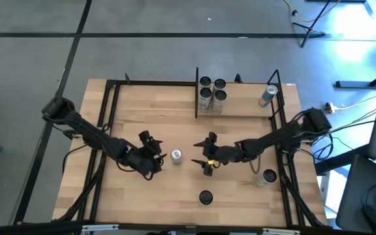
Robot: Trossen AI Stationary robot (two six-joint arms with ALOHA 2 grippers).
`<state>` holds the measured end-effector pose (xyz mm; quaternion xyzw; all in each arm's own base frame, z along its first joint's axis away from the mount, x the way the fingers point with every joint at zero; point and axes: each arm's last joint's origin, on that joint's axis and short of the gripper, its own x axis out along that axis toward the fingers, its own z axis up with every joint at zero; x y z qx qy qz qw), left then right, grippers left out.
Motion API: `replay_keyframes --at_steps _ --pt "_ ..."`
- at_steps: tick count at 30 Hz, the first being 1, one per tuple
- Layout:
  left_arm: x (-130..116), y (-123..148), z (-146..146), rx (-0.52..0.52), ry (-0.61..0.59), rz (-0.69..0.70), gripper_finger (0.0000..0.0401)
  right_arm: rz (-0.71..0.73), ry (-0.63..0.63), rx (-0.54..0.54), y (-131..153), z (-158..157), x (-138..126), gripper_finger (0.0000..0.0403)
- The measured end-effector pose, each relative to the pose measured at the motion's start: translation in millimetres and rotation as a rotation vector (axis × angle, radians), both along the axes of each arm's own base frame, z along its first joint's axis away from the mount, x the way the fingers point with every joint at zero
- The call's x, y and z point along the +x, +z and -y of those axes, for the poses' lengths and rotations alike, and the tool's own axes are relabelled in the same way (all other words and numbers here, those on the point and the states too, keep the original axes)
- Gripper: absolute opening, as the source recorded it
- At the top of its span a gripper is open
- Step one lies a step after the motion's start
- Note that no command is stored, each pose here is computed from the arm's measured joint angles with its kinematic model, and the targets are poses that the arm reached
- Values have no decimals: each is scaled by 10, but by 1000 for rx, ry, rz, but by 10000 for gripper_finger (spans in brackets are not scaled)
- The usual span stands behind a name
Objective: Place canned beverage on shelf
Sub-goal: Put the blue soda can aligned with the other blue soda can on the shelf
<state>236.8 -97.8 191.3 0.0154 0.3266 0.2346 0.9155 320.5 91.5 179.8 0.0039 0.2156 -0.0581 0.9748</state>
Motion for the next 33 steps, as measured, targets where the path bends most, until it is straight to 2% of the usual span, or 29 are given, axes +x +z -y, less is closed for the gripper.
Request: replay_keyframes --at_steps 5,19,33 --pt "-6 -128 -92 15 30 53 257 21 24 -37 -21 -37 184 303" --pt "57 -98 -101 -8 21 124 257 38 -17 -68 -117 -114 526 303" --pt "32 -104 19 -69 -65 113 257 -15 -80 -132 -130 -89 482 303"
